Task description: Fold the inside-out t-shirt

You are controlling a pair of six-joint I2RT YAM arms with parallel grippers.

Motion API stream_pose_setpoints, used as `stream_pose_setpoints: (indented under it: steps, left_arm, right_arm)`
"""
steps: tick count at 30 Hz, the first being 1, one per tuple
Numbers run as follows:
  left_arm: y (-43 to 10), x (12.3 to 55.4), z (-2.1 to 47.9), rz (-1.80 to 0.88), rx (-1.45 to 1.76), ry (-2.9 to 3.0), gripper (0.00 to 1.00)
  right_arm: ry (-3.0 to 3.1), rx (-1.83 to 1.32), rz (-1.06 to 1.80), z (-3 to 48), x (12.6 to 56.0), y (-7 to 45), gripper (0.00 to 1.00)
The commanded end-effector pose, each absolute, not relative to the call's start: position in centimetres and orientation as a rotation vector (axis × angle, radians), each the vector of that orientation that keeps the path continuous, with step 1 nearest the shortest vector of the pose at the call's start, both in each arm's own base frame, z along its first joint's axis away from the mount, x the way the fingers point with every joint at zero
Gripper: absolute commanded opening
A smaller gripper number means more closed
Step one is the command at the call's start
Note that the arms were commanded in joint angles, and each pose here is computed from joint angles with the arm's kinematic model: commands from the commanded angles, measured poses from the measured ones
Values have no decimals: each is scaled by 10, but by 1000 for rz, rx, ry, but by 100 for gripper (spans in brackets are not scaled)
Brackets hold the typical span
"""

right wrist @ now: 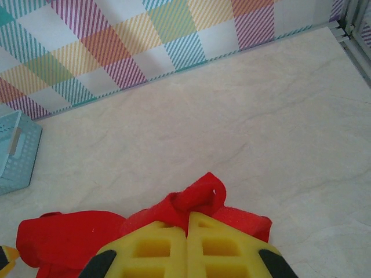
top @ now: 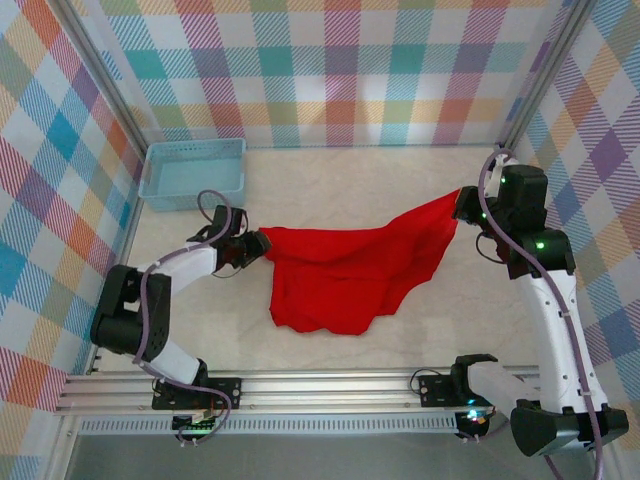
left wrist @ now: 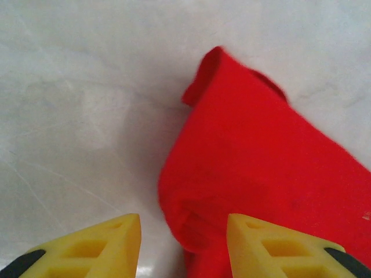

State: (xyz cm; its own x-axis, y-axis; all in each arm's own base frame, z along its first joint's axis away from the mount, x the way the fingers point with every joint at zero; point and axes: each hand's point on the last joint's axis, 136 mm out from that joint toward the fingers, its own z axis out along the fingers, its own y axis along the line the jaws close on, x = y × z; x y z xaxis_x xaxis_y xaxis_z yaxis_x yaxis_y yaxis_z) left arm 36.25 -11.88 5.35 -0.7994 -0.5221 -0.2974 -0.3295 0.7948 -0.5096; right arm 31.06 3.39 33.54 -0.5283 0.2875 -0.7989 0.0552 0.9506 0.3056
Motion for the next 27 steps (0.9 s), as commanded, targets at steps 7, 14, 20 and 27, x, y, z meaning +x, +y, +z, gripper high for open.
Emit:
stream_pose_setpoints:
  steps: [7, 14, 20, 27]
  left_arm:
    - [-126, 378, 36, -662, -570, 2500, 35]
    - [-132, 383, 58, -712, -490, 2444, 6]
    - [-137, 375, 161, -806, -333, 2235, 0]
    - [-125, 323, 331, -933, -139, 1821, 0]
  right_arm:
    - [2095, 224, 280, 346, 311, 33, 0]
    - [2119, 292, 182, 342, 313, 17, 0]
    - [2060, 436, -22, 376, 306, -19, 0]
    - [1879, 552, -148, 449, 279, -52, 0]
